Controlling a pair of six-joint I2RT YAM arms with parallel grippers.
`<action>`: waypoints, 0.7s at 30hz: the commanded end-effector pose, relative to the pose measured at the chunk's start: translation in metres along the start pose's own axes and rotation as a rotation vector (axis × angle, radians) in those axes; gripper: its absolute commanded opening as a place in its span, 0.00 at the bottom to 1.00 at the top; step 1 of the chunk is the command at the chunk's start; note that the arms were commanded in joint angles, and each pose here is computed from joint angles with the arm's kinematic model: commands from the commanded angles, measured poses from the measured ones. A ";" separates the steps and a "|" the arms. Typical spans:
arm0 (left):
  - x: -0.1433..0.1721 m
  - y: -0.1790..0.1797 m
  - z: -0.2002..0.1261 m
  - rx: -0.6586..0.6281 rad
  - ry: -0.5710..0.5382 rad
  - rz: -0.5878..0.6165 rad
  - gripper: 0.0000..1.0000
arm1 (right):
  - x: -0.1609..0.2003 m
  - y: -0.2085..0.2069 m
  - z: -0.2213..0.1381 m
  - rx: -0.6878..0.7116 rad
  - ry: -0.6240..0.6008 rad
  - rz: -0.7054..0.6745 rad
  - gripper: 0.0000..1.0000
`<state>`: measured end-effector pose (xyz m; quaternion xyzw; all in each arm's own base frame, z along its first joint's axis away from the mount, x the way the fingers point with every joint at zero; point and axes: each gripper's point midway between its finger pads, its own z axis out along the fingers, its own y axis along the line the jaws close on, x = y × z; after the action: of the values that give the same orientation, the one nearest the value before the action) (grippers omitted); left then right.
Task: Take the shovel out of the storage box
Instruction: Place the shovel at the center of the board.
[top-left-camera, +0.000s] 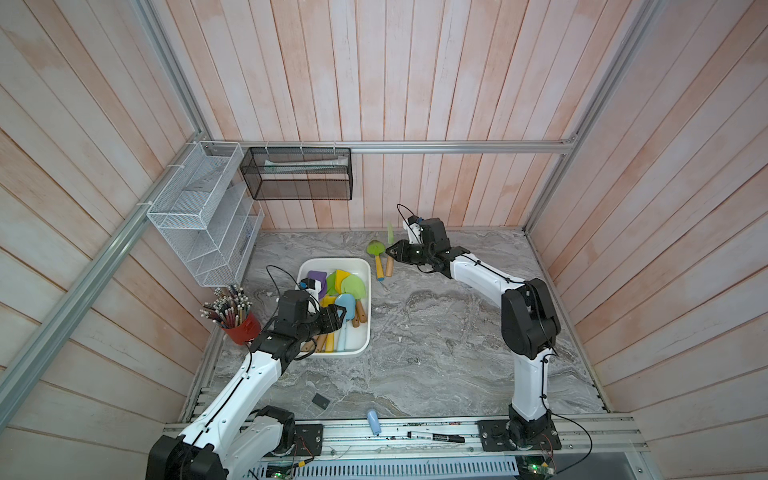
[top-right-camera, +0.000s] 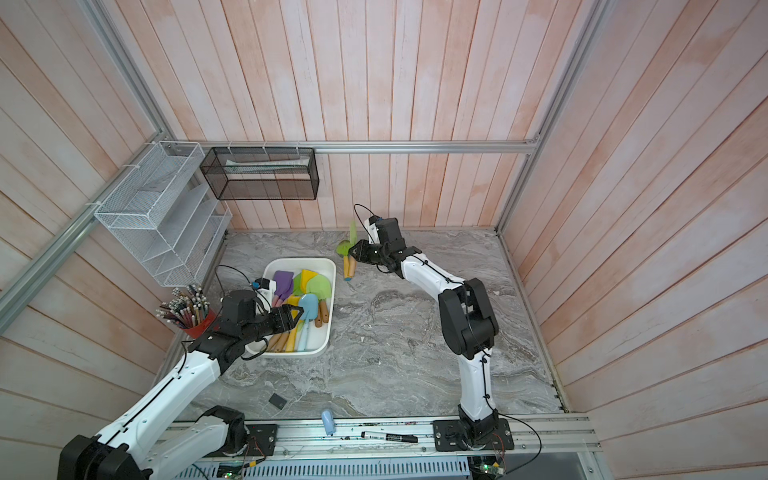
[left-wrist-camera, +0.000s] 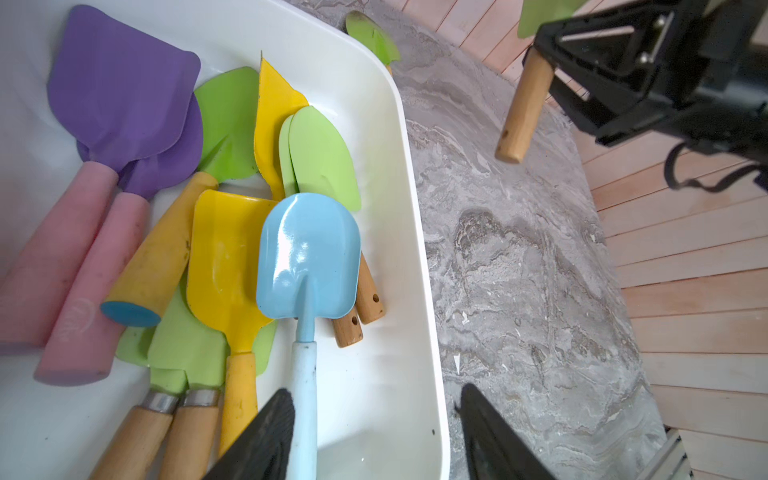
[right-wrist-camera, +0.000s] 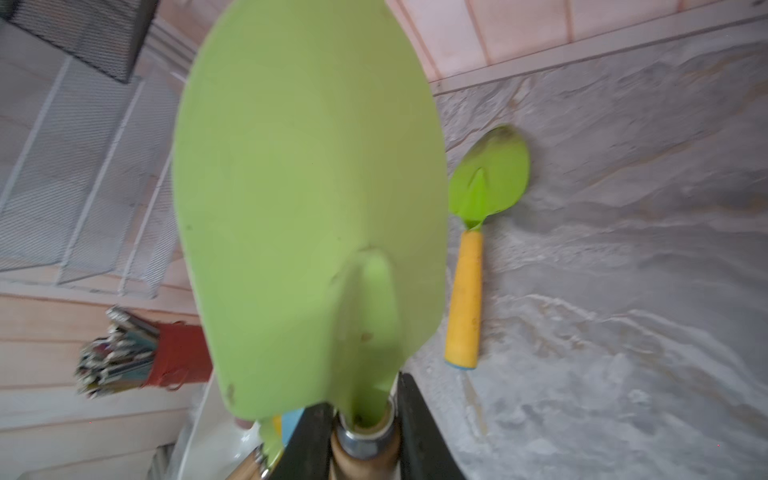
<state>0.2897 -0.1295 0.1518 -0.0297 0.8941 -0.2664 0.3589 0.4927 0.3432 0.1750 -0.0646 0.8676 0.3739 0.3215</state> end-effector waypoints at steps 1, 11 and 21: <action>0.008 0.008 0.002 -0.056 0.018 0.028 0.65 | 0.005 -0.059 0.015 0.266 0.064 -0.068 0.12; 0.018 0.011 -0.003 -0.067 0.030 0.020 0.65 | -0.016 -0.108 0.054 0.462 0.064 -0.116 0.12; 0.031 0.015 0.000 -0.059 0.050 -0.005 0.65 | -0.001 -0.130 0.072 0.499 0.091 -0.101 0.13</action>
<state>0.2733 -0.1234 0.1295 -0.0350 0.9096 -0.2394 0.3378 0.5711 0.3073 0.0727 -0.0481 0.9381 0.1483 0.3093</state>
